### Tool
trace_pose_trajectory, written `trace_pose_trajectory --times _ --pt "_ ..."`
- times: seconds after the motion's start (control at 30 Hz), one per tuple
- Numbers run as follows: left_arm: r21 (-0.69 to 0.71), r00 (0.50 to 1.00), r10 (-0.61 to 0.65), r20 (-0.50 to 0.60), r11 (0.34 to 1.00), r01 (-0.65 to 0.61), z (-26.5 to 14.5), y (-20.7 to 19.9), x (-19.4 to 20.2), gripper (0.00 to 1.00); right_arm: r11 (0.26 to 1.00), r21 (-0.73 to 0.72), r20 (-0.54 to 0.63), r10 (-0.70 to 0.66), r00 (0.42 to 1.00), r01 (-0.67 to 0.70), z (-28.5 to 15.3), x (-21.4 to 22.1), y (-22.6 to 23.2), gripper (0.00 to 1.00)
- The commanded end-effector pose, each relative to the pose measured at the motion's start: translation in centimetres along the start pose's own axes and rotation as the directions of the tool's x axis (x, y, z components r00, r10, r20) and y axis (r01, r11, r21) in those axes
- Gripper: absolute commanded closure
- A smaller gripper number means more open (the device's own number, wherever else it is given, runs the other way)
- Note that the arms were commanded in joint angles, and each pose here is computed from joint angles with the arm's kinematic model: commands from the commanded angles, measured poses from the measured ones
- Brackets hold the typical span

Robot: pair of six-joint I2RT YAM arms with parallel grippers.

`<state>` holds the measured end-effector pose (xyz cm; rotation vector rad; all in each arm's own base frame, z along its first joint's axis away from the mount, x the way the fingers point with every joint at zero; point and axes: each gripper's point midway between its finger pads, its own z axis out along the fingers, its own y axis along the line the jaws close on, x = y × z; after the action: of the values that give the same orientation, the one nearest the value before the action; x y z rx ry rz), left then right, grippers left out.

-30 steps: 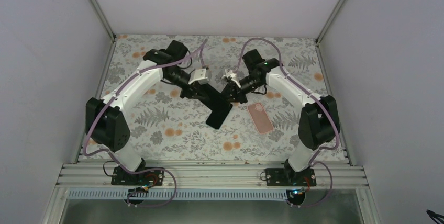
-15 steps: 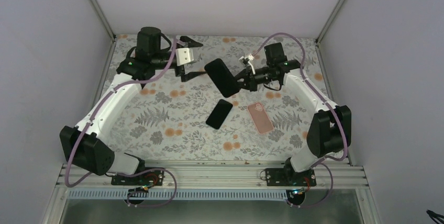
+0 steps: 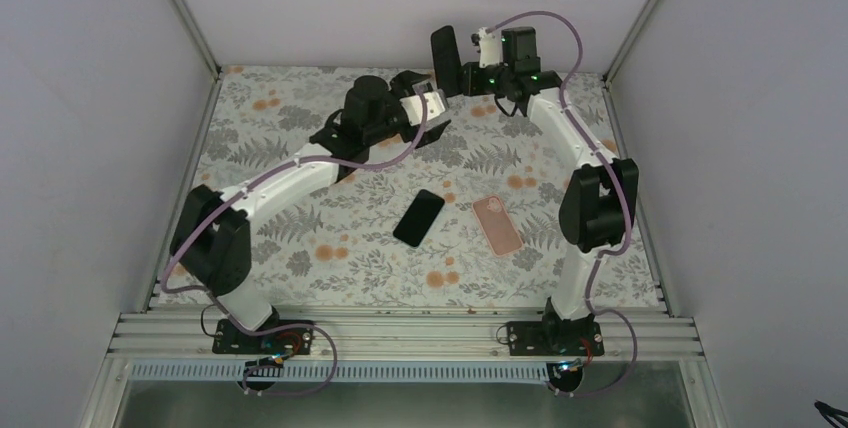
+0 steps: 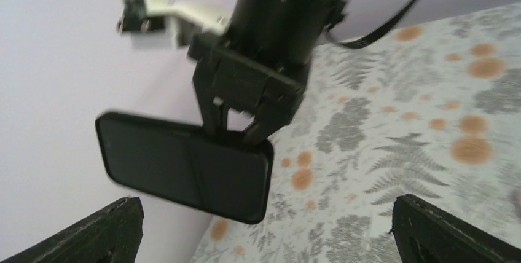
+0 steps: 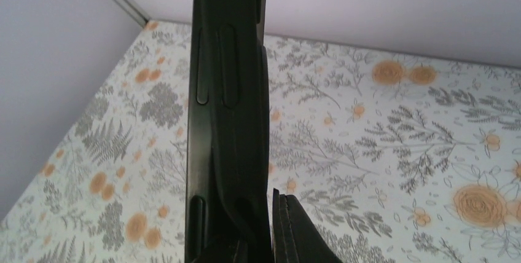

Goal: Take the phone out of the phone case

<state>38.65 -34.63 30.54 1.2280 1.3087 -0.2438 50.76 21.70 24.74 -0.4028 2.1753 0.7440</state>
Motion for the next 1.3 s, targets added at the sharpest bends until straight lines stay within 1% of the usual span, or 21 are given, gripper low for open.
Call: trace_pose_trajectory --times 0.0,0.2,0.43,0.5,0.6,0.83,0.93,1.1,1.2,1.23,1.27 --pt "-0.289 0.994 -0.093 0.056 0.952 0.105 0.9 5.7 -0.6 0.00 0.999 -0.035 0.139 0.024 0.990 -0.020 -0.9 -4.4 1.9 0.97" --pt "-0.379 0.987 -0.145 0.062 0.912 0.158 3.6 7.3 -0.1 0.00 0.998 -0.066 0.177 0.025 0.984 -0.014 -1.6 -4.8 3.2 0.96" --pt "-0.364 0.989 -0.147 0.027 0.920 0.146 5.8 5.0 1.7 0.00 0.996 -0.090 0.187 0.038 0.982 -0.022 -1.7 -5.0 3.8 0.97" --pt "-0.378 0.987 -0.159 0.013 0.913 0.152 5.9 4.8 2.4 0.00 0.996 -0.091 0.191 0.033 0.981 -0.016 -1.7 -5.1 4.0 0.96" --pt "-0.447 0.984 -0.176 -0.015 0.882 0.151 5.7 5.3 3.7 0.00 0.994 -0.108 0.191 0.043 0.981 -0.023 -1.8 -4.9 4.4 0.97" --pt "-0.538 0.981 -0.194 -0.024 0.829 0.150 4.7 7.1 4.3 0.00 0.992 -0.127 0.195 0.041 0.980 -0.016 -2.4 -4.7 5.7 0.97" --pt "-0.546 0.980 -0.198 -0.026 0.824 0.152 4.4 7.9 4.6 0.02 0.991 -0.136 0.195 0.038 0.980 -0.012 -2.6 -4.5 6.0 0.97" --pt "-0.570 0.979 -0.195 -0.063 0.812 0.126 4.4 8.5 6.3 0.04 0.987 -0.163 0.197 0.043 0.980 -0.010 -3.0 -4.8 7.0 0.97" --pt "-0.588 0.980 -0.184 -0.076 0.802 0.105 4.3 8.8 6.7 0.09 0.985 -0.173 0.189 0.039 0.981 -0.006 -3.0 -4.6 7.5 0.97" --pt "-0.601 0.981 -0.179 -0.075 0.793 0.099 4.1 9.1 6.6 0.15 0.984 -0.176 0.180 0.041 0.983 -0.009 -2.8 -4.4 7.7 0.97" --pt "-0.621 0.981 -0.179 -0.074 0.778 0.095 3.8 9.5 6.6 0.25 0.983 -0.183 0.171 0.045 0.984 -0.014 -2.7 -4.1 7.8 0.97"
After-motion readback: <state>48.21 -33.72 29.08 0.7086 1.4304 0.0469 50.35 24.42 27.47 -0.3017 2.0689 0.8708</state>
